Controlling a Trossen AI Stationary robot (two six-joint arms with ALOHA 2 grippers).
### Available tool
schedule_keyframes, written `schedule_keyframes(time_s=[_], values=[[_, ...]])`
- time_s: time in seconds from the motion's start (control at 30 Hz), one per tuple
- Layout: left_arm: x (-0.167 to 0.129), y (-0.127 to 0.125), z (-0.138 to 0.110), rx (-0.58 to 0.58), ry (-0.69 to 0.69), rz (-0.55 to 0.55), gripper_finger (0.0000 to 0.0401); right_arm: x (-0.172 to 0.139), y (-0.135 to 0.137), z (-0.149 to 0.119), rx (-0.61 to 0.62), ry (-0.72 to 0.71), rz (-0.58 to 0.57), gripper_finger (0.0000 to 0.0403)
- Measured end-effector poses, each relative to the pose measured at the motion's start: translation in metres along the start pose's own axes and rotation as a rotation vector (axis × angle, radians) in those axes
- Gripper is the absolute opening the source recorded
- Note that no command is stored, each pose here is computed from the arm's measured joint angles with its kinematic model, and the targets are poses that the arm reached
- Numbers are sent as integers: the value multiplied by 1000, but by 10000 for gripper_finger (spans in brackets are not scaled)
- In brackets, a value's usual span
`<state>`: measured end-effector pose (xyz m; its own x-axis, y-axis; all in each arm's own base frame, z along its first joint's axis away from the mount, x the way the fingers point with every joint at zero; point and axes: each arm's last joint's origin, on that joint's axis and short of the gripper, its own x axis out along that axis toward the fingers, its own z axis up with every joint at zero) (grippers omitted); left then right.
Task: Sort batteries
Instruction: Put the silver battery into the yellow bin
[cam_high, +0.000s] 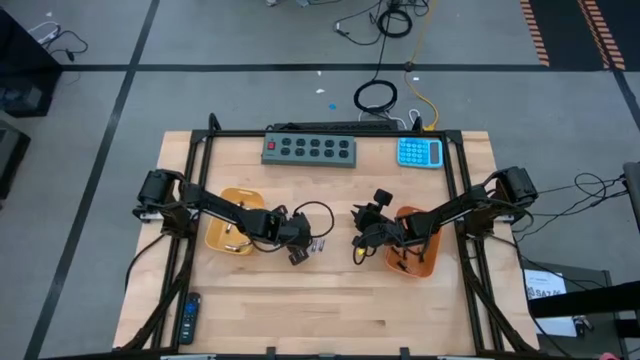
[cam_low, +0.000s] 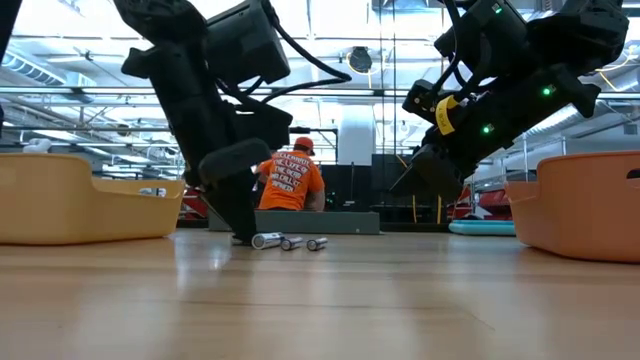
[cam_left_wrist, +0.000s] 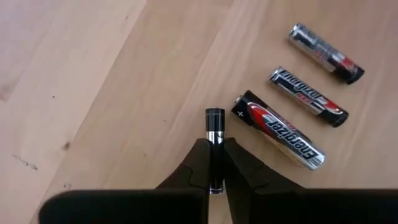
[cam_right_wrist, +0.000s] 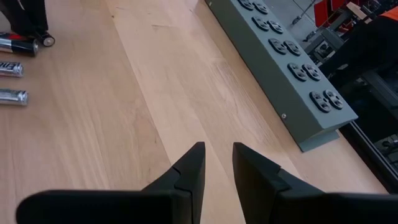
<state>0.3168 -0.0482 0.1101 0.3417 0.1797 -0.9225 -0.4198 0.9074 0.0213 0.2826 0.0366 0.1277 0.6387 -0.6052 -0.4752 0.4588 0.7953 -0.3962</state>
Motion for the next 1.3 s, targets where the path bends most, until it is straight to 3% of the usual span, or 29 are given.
schedule_keyframes(time_s=[0.2,0.27,0.4,0.57,0.63,0.7,0.9,1.0,1.3], values=[[-26,2,-4,-11,21,-21,25,0,0,0,2,1,0,72],[-48,8,-10,-16,64,14,25,0,0,0,1,3,-1,72],[-102,20,-12,-97,-12,124,25,0,0,-1,6,6,-1,72],[-135,44,-38,-206,66,227,25,0,0,-1,2,10,-1,72],[-132,49,-49,-191,90,268,26,0,0,-1,1,10,-1,72],[-127,52,-58,-180,106,283,52,0,0,-1,2,7,-1,72],[-126,53,-56,-208,75,300,202,0,0,-2,1,11,-1,72],[-131,46,-43,-218,-9,232,246,0,0,-1,4,9,0,72],[-94,8,-1,-167,-226,-45,236,0,0,-1,8,5,2,72]])
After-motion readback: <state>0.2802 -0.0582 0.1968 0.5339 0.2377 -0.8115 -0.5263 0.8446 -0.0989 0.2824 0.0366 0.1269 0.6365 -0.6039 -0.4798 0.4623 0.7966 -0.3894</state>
